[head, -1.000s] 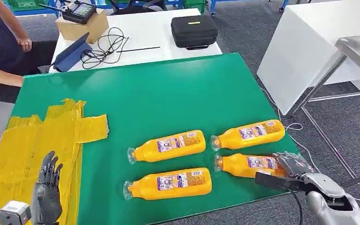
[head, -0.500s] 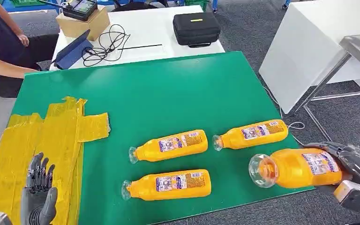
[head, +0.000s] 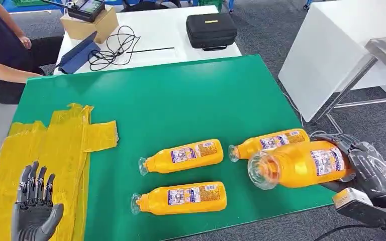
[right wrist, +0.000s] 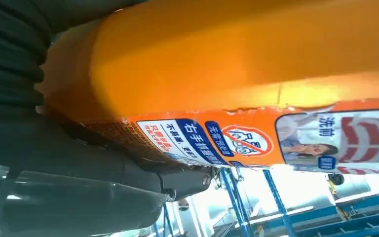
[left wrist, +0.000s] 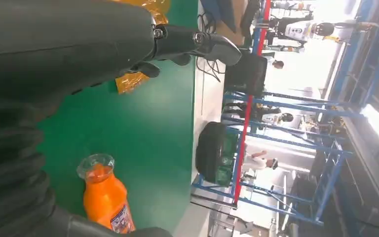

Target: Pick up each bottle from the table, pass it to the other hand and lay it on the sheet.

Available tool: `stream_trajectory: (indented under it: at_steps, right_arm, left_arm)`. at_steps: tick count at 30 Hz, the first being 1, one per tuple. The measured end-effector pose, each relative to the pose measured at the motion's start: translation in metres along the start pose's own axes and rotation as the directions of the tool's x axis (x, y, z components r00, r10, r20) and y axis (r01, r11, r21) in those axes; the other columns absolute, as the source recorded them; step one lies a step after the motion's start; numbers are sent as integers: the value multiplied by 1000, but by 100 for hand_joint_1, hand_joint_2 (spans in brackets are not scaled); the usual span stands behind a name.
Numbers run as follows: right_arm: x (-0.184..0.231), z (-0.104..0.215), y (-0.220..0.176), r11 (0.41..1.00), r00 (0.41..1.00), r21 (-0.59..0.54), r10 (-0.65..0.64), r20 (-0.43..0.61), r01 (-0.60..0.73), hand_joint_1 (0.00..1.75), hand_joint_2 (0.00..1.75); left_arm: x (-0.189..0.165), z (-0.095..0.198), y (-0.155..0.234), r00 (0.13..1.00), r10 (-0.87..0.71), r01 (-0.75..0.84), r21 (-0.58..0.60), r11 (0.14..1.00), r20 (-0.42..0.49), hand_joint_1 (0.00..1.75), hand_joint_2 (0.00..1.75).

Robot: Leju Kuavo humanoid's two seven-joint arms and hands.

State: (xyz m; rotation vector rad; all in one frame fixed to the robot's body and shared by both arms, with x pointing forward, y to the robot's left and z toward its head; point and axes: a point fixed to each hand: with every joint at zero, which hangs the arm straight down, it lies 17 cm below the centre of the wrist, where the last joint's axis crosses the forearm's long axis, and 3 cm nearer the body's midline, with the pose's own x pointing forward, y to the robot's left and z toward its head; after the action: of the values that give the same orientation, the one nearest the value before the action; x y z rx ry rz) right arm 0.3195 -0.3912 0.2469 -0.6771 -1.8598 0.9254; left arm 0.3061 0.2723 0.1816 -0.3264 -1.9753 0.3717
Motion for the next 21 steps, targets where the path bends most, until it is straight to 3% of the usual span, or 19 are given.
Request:
stream_trajectory:
  at_steps: [6, 11, 15, 21]
  right_arm:
    - [7, -7, 5, 1000, 1000, -13, -24, 17, 24, 175, 175]
    - [-1, -52, 7, 973, 998, -224, 46, -45, -55, 175, 175]
    - [18, -105, 42, 921, 990, -378, -130, -60, 98, 175, 175]
    - [85, -172, 109, 876, 932, -337, -363, 12, 345, 175, 175]
  left_arm:
    - [6, 1, -3, 999, 47, -47, -15, 999, 15, 0, 175]
    - [12, -5, -20, 989, 146, -145, -41, 989, 31, 0, 175]
    - [11, -21, -52, 969, 246, -243, -102, 965, 18, 0, 175]
    - [6, -45, -83, 941, 339, -337, -148, 930, -10, 0, 175]
